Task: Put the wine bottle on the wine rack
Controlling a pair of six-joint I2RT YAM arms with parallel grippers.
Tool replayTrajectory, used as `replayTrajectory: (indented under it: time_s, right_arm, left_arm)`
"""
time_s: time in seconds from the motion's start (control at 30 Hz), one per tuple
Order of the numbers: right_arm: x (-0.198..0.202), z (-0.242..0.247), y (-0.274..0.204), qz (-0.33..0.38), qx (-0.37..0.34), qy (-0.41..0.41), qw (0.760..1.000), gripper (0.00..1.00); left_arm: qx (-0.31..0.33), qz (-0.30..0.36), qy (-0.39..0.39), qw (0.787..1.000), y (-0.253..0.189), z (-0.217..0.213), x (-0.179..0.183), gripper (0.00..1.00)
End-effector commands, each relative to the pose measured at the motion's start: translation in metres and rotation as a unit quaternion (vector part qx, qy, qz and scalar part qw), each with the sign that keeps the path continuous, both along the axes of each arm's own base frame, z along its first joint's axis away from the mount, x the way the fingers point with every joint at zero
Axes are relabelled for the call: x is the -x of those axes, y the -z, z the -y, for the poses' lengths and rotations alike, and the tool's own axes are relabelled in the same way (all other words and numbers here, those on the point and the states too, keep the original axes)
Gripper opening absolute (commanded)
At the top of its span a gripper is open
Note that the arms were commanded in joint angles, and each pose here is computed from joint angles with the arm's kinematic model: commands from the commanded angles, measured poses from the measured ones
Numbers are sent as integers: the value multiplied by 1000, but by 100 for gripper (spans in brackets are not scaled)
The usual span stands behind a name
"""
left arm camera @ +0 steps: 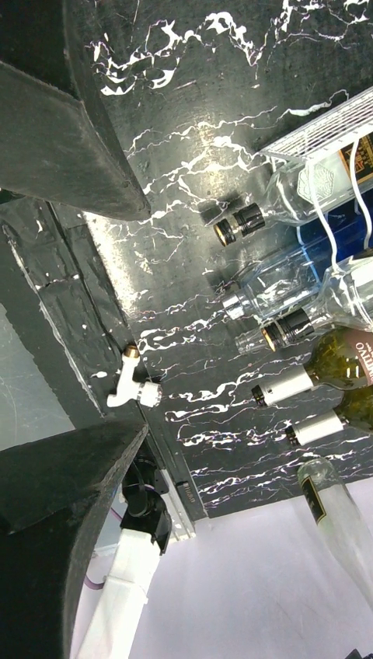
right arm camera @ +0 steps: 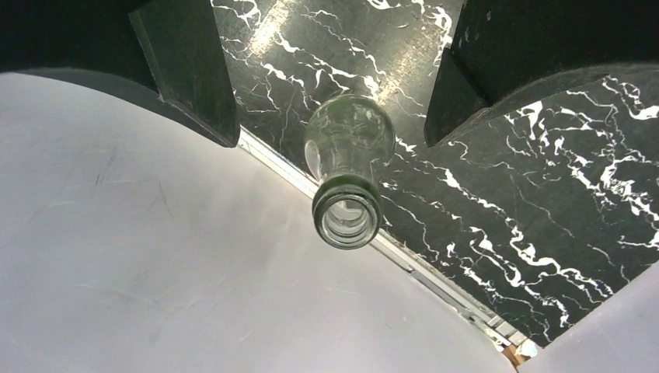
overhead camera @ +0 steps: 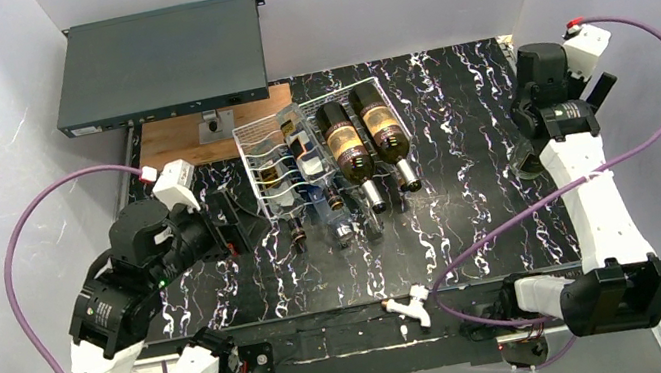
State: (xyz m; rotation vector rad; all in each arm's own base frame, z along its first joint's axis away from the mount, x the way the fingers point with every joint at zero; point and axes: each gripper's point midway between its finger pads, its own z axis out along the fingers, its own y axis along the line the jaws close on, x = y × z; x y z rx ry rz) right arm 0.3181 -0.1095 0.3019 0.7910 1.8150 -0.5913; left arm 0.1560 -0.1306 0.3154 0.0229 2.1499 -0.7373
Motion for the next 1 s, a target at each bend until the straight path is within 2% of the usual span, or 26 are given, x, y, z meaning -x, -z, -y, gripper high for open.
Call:
replayTrajectory:
  time_s: [0.0, 0.27, 0.7, 0.77, 0.87, 0.97]
  right_arm:
    - [7, 19, -13, 35, 16, 42, 998, 98]
    - [0, 46, 2, 46, 14, 67, 997, 98]
    - [-55, 34, 26, 78, -27, -26, 996, 98]
    - [-59, 33, 31, 70, -26, -33, 997, 93]
    - [-62, 32, 34, 63, -24, -38, 997, 72]
    - [-63, 32, 35, 65, -19, -43, 997, 70]
  left_arm:
    - [-1, 3, 22, 1000, -6, 5, 3, 98]
    - [5, -8, 39, 999, -8, 13, 2, 98]
    - [16, -14, 50, 998, -18, 22, -3, 98]
    - [16, -17, 50, 998, -17, 23, -3, 98]
    - [18, -21, 49, 998, -16, 24, -3, 98]
    - [19, -21, 48, 998, -15, 24, -5, 98]
